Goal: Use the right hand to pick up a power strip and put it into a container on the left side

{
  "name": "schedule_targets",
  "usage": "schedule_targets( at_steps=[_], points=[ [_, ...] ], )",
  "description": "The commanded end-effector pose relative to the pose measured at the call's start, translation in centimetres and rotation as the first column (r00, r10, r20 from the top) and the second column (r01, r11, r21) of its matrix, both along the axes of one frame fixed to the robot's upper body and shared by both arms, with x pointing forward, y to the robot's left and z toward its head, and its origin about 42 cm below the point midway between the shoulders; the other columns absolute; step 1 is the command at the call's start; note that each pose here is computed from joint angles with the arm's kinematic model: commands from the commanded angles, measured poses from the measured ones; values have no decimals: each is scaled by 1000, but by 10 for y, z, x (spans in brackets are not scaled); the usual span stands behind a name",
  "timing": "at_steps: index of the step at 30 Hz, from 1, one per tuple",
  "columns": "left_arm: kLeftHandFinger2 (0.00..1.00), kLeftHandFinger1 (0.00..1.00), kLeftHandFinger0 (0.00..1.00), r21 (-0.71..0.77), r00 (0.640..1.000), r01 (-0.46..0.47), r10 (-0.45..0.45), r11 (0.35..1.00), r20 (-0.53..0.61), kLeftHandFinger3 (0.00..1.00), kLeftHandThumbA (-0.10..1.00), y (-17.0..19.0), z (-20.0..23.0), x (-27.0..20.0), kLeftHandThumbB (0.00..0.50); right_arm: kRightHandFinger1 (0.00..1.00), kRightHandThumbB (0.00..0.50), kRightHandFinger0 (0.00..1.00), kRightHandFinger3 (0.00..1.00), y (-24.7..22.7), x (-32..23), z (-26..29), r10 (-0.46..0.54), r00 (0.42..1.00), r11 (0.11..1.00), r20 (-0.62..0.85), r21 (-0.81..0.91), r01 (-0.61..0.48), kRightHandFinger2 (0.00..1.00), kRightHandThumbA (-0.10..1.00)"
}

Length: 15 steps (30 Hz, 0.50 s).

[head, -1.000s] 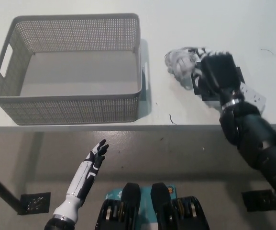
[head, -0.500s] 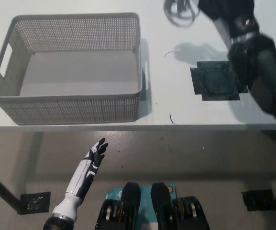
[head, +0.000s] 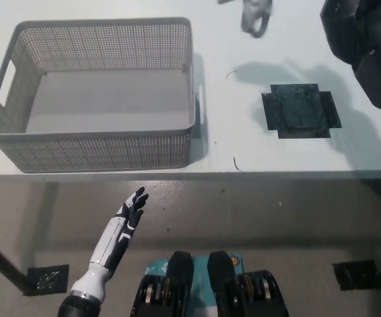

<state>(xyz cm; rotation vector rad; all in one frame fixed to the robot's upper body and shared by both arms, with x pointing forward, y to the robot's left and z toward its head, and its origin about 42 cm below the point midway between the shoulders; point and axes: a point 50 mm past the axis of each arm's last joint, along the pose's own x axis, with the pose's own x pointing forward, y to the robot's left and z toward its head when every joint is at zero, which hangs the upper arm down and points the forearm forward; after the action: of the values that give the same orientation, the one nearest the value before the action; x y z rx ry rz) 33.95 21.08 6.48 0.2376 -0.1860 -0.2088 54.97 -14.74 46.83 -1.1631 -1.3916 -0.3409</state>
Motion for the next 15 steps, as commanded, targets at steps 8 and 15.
schedule_targets(
  at_steps=[8,15],
  points=[
    [1000,1000,1000,10,997,17,-18,1000,81,1000,1000,0,15,7,114,0,181,0,532,112,-40,94,249,945,967,211,5,-256,528,-100],
    [1000,1000,1000,22,996,22,-24,1000,89,1000,1000,0,17,7,98,0,257,0,431,167,-48,87,268,941,963,205,-33,-267,518,-100]
  ],
)
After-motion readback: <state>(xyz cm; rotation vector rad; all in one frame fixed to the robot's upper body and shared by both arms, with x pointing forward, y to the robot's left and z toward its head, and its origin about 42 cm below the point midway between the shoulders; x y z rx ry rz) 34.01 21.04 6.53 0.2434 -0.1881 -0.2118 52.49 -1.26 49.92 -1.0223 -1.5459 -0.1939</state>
